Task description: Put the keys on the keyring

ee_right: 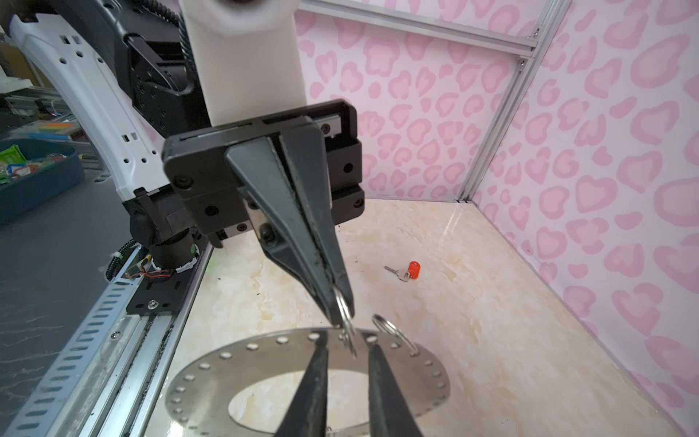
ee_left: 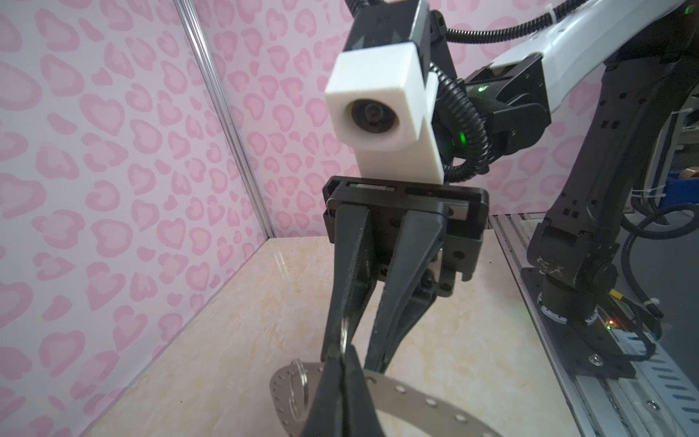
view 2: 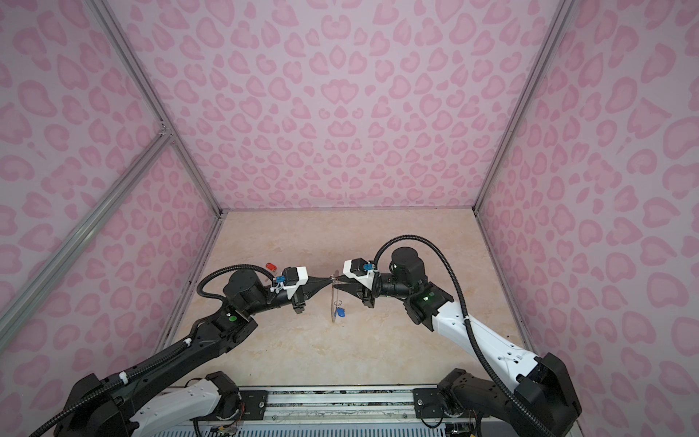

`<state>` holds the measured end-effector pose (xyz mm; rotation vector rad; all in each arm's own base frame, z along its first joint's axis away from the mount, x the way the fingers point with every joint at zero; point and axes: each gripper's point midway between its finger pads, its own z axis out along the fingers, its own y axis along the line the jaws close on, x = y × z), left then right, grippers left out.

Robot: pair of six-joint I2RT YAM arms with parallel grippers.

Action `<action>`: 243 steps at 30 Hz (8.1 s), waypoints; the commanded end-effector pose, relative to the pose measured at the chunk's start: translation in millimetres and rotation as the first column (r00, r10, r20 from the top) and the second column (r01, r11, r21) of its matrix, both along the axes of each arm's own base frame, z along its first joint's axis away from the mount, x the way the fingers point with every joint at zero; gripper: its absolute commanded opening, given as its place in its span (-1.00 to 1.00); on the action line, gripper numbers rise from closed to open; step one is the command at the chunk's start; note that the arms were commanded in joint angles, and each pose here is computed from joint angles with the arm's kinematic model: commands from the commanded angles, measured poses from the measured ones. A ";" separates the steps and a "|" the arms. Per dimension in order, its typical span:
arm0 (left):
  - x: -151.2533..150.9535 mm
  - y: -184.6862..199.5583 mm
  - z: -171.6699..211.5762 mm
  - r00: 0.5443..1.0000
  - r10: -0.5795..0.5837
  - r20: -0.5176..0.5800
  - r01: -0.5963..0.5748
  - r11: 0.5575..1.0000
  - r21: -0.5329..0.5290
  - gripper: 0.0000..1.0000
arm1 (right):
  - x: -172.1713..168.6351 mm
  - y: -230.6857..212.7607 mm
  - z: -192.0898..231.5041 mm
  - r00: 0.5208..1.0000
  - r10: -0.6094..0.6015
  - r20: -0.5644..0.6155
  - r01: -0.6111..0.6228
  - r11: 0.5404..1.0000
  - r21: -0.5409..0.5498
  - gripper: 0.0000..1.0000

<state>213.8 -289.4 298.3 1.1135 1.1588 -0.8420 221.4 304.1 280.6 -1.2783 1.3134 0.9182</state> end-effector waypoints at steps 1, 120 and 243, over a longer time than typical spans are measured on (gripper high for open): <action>-3.6 -0.5 14.8 0.999 -0.022 0.039 0.024 0.998 -0.053 -0.93 | -2.8 2.6 16.7 1.000 0.020 0.021 -0.021 0.998 0.064 -0.61; -0.9 -6.0 26.7 0.993 -0.087 0.075 0.088 0.996 -0.009 -0.93 | 6.1 -15.2 9.9 0.971 -0.148 0.189 0.172 0.978 -0.119 -0.48; 206.6 231.4 -240.0 -0.207 0.911 -0.357 -0.405 0.252 0.879 -0.16 | 21.0 -10.1 -65.3 0.901 -0.120 0.418 0.232 0.945 -0.228 -1.00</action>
